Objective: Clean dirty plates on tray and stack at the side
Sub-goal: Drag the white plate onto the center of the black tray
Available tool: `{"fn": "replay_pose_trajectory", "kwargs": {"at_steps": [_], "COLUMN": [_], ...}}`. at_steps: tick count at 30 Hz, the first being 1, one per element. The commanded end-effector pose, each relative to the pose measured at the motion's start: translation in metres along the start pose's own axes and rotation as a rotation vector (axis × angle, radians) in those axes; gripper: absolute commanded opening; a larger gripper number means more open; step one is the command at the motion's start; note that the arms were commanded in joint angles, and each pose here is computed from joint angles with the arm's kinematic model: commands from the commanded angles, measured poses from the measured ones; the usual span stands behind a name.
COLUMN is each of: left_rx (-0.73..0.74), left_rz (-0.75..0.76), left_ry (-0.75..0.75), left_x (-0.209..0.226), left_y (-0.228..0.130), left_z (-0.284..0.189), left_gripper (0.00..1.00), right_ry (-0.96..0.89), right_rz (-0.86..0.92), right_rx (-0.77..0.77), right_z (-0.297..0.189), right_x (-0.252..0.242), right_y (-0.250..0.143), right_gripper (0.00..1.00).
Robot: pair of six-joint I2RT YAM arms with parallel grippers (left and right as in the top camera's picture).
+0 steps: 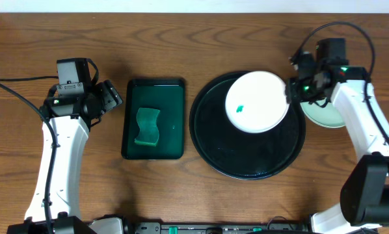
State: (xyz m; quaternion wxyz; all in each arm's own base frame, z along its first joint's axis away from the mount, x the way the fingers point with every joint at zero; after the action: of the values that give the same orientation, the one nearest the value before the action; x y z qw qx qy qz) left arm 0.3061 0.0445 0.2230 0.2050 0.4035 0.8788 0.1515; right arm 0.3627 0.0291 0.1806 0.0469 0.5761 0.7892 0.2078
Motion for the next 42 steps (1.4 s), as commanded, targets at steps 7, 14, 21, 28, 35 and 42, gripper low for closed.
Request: {"fn": "replay_pose_trajectory", "kwargs": {"at_steps": [7,14,21,28,35,42], "left_rx": [-0.016,-0.016,-0.016,-0.016,-0.016,-0.016], "left_rz": [-0.005,-0.005,-0.005,-0.005,-0.005,-0.005], "left_ry": [0.003,0.003,0.003,0.003,0.003,0.003], "left_x": [-0.001,-0.001,-0.001,-0.001,-0.001,-0.001], "left_y": [0.004,0.004,0.004,0.004,0.004,0.004], "left_z": [-0.003,-0.003,-0.003,-0.003,-0.003,-0.003], "left_gripper": [0.82,0.82,0.82,0.82,0.82,0.82], "right_ry": [0.063,0.055,-0.008,-0.006,0.006,-0.017], "right_rz": [-0.159,-0.177,-0.193,-0.082,-0.097,-0.165], "right_rx": [0.129,0.194,0.154,0.183,0.236,0.082], "right_z": [0.046,0.083,0.092,0.085,0.092,0.108], "right_x": [0.036,0.038,0.03,0.032,0.034,0.031], "right_y": [-0.005,-0.01,-0.002,-0.006,-0.022,-0.009], "right_gripper": [0.01,0.01,0.23,0.33,0.31,0.26]}}
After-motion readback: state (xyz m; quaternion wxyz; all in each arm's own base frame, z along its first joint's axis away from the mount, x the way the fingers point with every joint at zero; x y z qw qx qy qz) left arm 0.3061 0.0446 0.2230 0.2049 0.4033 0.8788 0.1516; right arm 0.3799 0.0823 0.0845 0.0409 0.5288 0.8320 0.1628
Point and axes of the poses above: each gripper's point midway between its finger pads, its own z axis out along the fingers, its own x axis along the line the jaws close on, y = z × x, the point moved 8 cm from there along -z, back along the fingers, and after that the axes turned 9 degrees about -z, right-handed, at the moved point
